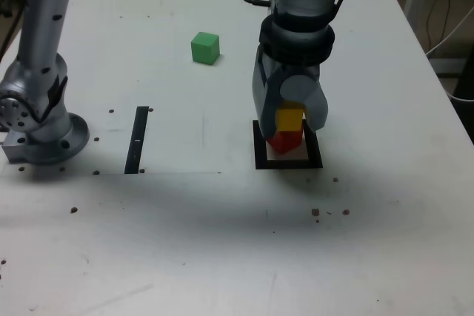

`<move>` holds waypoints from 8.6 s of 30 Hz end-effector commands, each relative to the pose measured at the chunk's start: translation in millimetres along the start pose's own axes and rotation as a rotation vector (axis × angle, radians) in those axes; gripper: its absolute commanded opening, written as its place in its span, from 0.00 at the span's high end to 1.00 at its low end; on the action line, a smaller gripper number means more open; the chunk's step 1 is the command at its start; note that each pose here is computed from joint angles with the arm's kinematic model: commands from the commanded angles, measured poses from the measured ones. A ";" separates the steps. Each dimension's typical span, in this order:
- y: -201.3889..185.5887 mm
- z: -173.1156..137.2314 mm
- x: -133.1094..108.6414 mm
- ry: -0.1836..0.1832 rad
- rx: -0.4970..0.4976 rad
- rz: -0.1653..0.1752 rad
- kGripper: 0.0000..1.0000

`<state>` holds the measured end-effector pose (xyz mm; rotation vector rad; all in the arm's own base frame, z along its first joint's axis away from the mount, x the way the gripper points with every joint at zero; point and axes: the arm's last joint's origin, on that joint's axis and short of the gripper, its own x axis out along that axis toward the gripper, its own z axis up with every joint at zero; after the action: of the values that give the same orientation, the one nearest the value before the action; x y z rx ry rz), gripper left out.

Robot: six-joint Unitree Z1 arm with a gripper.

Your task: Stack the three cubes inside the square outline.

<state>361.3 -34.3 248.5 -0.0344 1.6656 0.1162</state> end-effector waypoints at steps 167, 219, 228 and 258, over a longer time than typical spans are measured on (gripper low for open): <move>46.3 -50.4 -82.3 -0.038 0.340 0.033 0.84; 13.2 -22.1 -54.9 -0.020 0.236 -0.011 0.54; 16.3 -18.4 -48.9 -0.007 0.240 0.007 0.39; 33.7 -110.9 -104.5 -0.097 0.279 -0.005 0.00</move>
<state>264.5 -16.9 362.8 0.1739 1.5694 -0.1122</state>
